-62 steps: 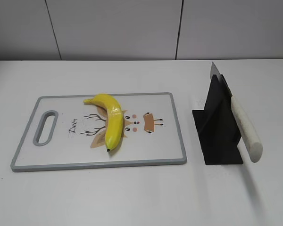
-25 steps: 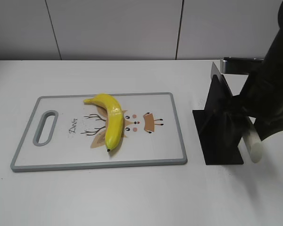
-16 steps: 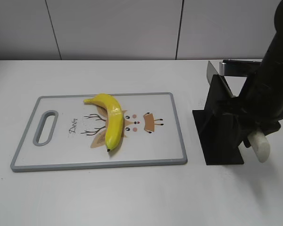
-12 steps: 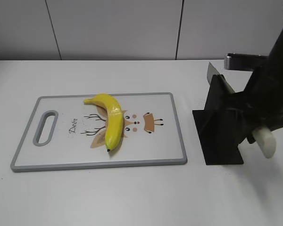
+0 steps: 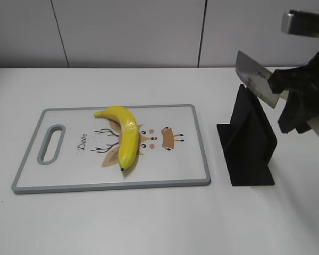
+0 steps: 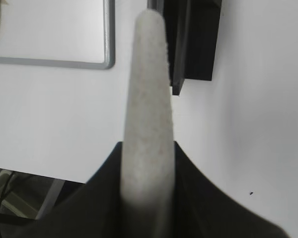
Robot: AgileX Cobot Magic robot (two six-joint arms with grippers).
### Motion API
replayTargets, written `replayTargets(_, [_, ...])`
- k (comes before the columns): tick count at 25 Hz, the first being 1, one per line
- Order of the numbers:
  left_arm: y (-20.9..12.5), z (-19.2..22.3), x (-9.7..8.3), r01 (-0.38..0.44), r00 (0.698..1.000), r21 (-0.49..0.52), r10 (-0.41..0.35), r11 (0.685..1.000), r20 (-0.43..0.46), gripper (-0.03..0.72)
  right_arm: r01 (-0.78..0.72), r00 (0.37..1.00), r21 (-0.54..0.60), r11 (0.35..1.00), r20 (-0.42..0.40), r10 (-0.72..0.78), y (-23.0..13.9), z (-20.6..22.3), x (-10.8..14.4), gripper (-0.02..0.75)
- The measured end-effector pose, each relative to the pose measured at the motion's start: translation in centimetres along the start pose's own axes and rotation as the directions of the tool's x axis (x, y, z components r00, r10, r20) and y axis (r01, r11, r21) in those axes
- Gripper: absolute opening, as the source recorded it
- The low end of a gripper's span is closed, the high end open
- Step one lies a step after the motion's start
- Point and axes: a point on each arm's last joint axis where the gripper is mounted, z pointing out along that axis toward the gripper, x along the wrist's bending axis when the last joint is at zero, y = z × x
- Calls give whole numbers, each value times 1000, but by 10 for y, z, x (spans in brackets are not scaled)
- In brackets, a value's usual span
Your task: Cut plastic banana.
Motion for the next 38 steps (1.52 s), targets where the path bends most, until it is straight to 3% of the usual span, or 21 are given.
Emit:
replayTargets(6, [0, 0, 0, 0, 1000, 0, 0, 1000, 0, 564, 31, 999, -126, 991, -35, -36, 5, -36, 8, 175])
replayTargets(10, [0, 0, 0, 0, 1000, -1, 0, 1000, 0, 564, 183, 982, -177, 967, -20, -189, 10, -45, 11, 174])
replayTargets(14, [4, -1, 0, 0, 1000, -22, 0, 1000, -3, 564, 463, 883, -256, 849, 49, -467, 18, -47, 14, 174])
replayTargets(19, [33, 7, 4, -16, 1000, -69, 15, 997, -12, 564, 663, 738, -277, 696, 86, -669, 33, -34, 19, 173])
replayTargets(24, [73, 43, 7, -111, 994, -39, 111, 993, 10, 564, 754, 636, -260, 603, 61, -769, 60, -9, 28, 173])
replayTargets(29, [113, 89, 8, -223, 972, 3, 222, 975, 79, 564, 794, 573, -278, 541, 40, -819, 90, 8, 38, 173])
replayTargets(34, [153, 139, 11, -330, 936, 77, 316, 941, 154, 564, 845, 491, -241, 477, -5, -871, 113, 28, 44, 173])
replayTargets(38, [180, 179, 6, -438, 883, 111, 403, 892, 239, 564, 896, 384, -232, 378, -19, -923, 128, 39, 49, 173])
